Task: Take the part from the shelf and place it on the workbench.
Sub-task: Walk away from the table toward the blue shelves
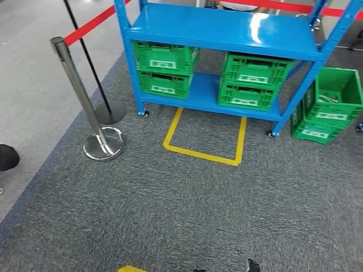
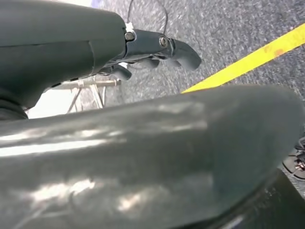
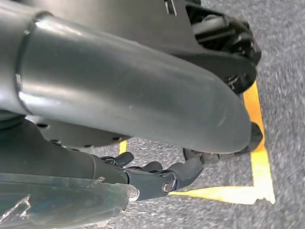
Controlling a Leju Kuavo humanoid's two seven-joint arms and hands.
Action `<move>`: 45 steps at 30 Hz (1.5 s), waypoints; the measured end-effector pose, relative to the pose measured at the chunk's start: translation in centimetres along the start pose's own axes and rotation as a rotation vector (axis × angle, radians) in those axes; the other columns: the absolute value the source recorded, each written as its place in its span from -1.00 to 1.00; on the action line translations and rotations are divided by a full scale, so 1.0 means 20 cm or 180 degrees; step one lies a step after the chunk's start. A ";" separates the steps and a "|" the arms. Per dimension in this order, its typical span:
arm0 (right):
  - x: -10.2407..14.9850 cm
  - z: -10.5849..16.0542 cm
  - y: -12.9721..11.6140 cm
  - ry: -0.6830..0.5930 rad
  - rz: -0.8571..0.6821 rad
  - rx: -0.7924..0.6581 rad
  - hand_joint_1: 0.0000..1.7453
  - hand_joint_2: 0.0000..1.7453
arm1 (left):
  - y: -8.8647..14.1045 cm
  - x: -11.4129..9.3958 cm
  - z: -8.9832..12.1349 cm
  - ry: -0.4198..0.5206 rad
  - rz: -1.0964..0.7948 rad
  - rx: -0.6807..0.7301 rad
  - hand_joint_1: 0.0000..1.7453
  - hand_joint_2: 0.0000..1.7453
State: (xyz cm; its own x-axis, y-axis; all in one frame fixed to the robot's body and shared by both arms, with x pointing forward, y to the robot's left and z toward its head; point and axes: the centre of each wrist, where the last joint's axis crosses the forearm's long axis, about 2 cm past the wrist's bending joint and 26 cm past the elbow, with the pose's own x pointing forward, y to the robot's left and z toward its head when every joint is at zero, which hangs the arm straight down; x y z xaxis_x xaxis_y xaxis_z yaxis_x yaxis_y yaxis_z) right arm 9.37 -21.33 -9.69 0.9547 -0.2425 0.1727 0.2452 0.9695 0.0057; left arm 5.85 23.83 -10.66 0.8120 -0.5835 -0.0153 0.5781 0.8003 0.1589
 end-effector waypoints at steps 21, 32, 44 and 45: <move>0.02 0.00 0.01 -0.0018 -0.0002 0.0007 -1.00 -1.00 | 0.01 0.01 0.00 -0.0004 -0.0044 -0.0008 -1.00 -1.00; 0.02 0.00 0.00 -0.0022 0.0009 -0.0015 -1.00 -1.00 | 0.01 0.02 0.00 0.0016 -0.0065 0.0000 -1.00 -1.00; 0.02 0.00 0.00 -0.0018 0.0006 -0.0017 -1.00 -1.00 | 0.01 0.02 0.00 0.0081 -0.0066 0.0037 -1.00 -1.00; 0.02 0.00 0.00 -0.0019 0.0006 -0.0017 -1.00 -1.00 | 0.01 0.02 0.00 0.0081 -0.0067 0.0039 -1.00 -1.00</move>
State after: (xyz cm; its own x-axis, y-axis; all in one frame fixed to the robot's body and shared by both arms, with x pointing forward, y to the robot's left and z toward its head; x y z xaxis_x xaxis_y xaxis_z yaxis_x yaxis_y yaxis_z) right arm 9.77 -21.34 -9.61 0.9541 -0.2405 0.1785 0.2444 0.9697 0.0001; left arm 6.24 23.83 -10.61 0.8016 -0.5963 -0.0438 0.5941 0.7861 0.1705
